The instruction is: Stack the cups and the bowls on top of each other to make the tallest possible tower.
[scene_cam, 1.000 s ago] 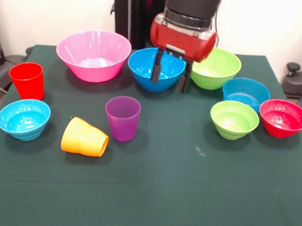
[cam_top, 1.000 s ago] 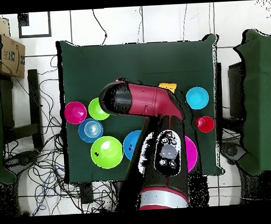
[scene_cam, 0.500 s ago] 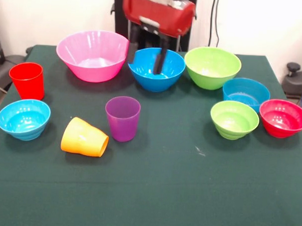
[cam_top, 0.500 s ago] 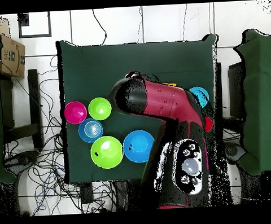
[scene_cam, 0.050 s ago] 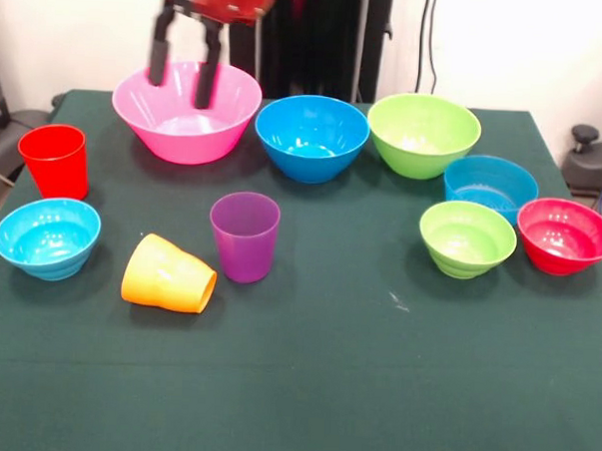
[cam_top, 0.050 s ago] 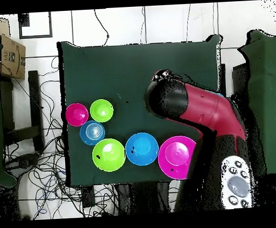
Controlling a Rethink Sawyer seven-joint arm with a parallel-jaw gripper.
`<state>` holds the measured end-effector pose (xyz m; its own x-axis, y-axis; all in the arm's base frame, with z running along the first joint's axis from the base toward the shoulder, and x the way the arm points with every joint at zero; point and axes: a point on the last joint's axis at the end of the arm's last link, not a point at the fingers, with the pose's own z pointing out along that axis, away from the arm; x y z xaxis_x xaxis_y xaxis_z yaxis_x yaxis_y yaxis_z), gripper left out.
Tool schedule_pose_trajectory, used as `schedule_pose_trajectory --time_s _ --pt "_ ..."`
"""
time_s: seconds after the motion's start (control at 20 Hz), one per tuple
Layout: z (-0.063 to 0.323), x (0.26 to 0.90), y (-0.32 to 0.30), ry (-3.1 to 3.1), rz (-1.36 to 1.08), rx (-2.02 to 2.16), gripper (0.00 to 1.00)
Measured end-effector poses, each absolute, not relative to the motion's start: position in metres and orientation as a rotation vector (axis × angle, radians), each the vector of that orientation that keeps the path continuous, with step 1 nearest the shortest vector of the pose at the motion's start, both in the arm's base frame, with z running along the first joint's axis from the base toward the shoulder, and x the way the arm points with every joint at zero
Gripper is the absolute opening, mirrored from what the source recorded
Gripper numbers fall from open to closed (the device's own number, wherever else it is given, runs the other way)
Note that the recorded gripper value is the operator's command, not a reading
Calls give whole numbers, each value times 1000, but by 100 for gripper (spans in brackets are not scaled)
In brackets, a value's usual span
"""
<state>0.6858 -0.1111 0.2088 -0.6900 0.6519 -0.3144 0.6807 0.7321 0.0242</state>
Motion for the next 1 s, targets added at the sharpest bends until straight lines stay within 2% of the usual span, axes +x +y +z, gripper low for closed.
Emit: schedule_pose_trajectory --time_s 0.35,1.0 --pt "207 679 -133 2625 -140 1087 100" --pt "189 673 -104 2696 -147 982 100"
